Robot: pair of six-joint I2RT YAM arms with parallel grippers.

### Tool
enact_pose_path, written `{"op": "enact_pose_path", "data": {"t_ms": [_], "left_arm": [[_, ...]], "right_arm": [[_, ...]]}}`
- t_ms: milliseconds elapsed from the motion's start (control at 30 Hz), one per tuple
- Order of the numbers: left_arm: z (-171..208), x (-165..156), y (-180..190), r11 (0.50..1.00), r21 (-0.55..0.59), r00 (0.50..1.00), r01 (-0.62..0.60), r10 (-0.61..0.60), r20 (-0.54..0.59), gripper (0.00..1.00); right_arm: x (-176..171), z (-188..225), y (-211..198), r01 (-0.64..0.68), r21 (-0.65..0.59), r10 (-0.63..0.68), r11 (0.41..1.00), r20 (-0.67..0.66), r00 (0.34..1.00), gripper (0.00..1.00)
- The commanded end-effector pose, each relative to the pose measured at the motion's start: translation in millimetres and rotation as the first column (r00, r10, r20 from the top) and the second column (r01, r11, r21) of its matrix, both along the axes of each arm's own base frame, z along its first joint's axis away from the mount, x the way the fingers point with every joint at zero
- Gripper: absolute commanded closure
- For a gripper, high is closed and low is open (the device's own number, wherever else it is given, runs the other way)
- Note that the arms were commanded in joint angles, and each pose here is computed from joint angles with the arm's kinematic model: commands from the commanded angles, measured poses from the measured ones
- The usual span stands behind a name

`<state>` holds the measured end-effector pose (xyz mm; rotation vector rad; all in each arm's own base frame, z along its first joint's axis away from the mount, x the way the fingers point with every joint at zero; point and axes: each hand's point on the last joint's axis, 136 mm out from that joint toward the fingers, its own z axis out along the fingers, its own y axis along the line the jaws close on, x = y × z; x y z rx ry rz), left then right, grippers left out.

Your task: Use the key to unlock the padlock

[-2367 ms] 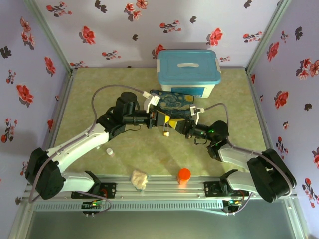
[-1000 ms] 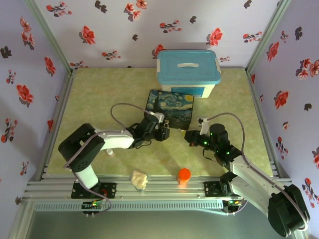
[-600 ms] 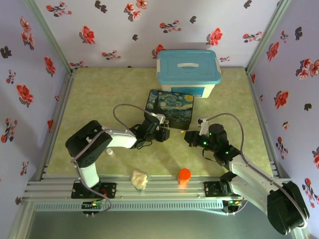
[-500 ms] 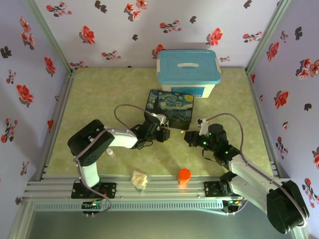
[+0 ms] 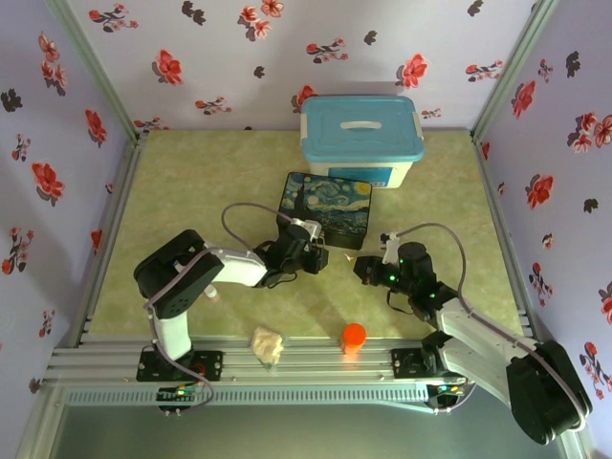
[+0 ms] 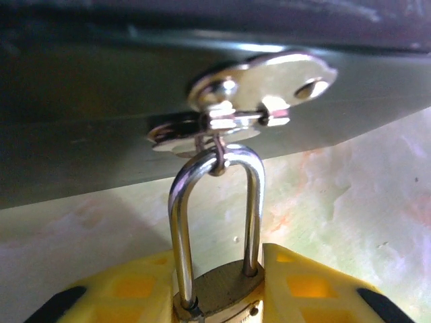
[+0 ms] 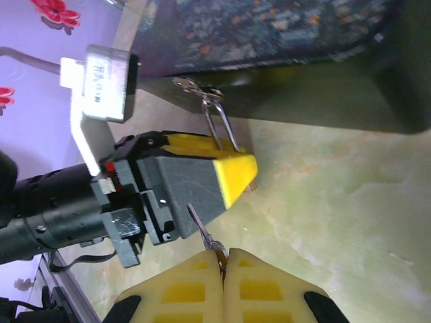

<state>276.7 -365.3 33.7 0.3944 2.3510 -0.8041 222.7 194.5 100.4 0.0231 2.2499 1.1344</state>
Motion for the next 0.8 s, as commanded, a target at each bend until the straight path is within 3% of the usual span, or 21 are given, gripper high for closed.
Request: {"op": "enact_pose_path", "data": {"t_ms": [0, 200, 300, 500, 567, 667, 767], "left_arm": [[18.1, -3.9, -10.1, 0.995, -0.094, 0.999, -0.043, 0.041, -0.020, 0.83], [24.8, -12.4, -23.6, 0.998, -0.049, 0.997, -0.046, 0.043, -0.069, 0.85], [25.4, -12.7, -23.5, 0.990, -0.090, 0.987, -0.110, 0.098, -0.131, 0.86], [36.2, -9.1, -33.5, 0.974, -0.161, 0.981, -0.160, 0.138, -0.139, 0.96], [31.4, -5.4, -32.8, 0.978, -0.137, 0.984, -0.157, 0.142, -0.109, 0.91], [17.7, -2.5, -26.7, 0.984, -0.059, 0.983, -0.166, 0.161, -0.085, 0.73], [14.6, -3.3, -28.1, 0.984, -0.061, 0.984, -0.165, 0.161, -0.071, 0.72]], "right_arm": [[1.9, -5.4, -5.4, 0.053, 0.024, -0.052, 0.998, -0.029, 0.998, 1.00], [-4.4, -12.8, -10.8, 0.064, 0.011, -0.063, 0.998, -0.047, 0.997, 1.00], [-7.6, -19.9, -14.0, 0.069, -0.015, -0.070, 0.998, -0.073, 0.995, 1.00], [-10.1, -44.6, -22.1, 0.119, -0.057, -0.127, 0.991, -0.162, 0.978, 1.00], [-8.7, -46.6, -22.7, 0.127, -0.062, -0.136, 0.990, -0.166, 0.977, 1.00], [-7.1, -44.7, -23.4, 0.136, -0.059, -0.144, 0.989, -0.158, 0.977, 1.00], [-7.3, -42.0, -26.8, 0.146, -0.068, -0.155, 0.987, -0.142, 0.978, 1.00]]}}
